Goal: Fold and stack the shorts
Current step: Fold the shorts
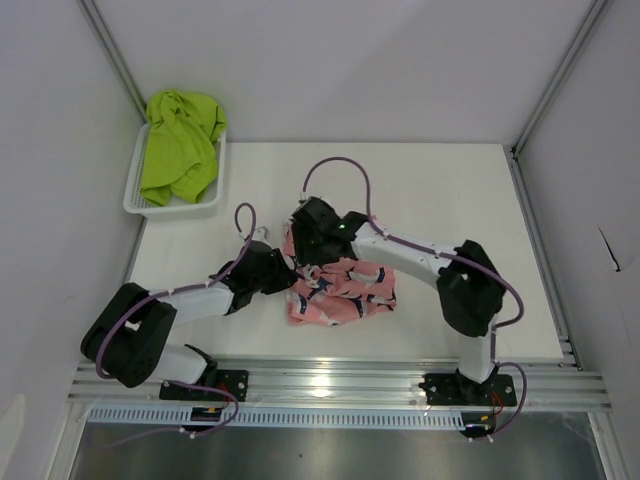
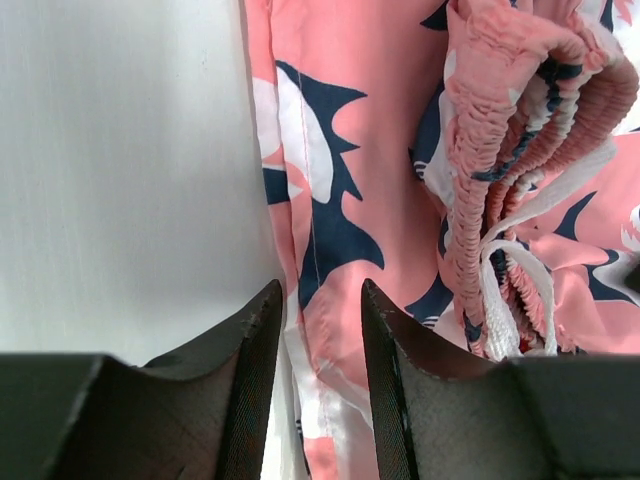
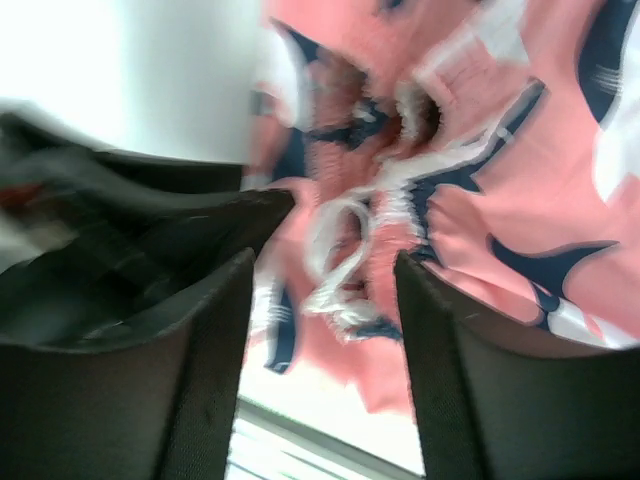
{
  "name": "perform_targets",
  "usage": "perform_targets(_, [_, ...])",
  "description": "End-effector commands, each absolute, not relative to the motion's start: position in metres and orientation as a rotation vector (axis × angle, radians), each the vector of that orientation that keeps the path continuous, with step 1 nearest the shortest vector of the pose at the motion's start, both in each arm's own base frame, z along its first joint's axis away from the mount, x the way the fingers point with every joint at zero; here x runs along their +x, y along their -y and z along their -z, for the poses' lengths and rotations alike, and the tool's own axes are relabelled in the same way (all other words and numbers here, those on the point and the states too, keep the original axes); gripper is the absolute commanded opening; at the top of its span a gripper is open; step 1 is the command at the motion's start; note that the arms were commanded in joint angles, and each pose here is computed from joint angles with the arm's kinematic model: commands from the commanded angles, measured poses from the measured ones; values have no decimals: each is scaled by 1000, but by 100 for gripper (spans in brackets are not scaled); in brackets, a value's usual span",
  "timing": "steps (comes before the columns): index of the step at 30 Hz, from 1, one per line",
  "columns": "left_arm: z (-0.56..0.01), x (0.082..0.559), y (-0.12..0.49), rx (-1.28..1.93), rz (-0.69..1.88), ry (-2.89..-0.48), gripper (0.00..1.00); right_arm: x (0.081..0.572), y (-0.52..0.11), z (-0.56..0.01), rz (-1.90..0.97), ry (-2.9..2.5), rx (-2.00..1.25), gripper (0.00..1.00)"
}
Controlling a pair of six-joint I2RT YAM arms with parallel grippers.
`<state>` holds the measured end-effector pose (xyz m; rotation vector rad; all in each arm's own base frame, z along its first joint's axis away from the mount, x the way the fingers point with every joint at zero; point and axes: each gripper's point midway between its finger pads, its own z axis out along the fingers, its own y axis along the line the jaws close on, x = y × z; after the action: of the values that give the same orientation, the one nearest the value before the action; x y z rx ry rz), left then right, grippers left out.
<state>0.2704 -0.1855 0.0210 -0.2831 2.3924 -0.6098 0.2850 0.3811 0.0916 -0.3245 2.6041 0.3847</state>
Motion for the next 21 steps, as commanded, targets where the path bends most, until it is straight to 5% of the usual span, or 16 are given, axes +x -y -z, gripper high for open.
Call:
perform_targets(1, [-3,252,168,-285,514,-2469,41,297,-401,-152,-802,-2426,-261,57])
perform_targets(5, [-7,253,168,-289,520,-2460,41,292,-385,-179,-1038,-2342,-212,46])
perform_targets(14, [-17,255,168,-286,533,-2433,41,328,-343,-153,-1125,-2299,-24,4])
perform_targets(21, [-18,254,167,-276,529,-2434,40,347,-357,-115,-1135,-2345,34,0])
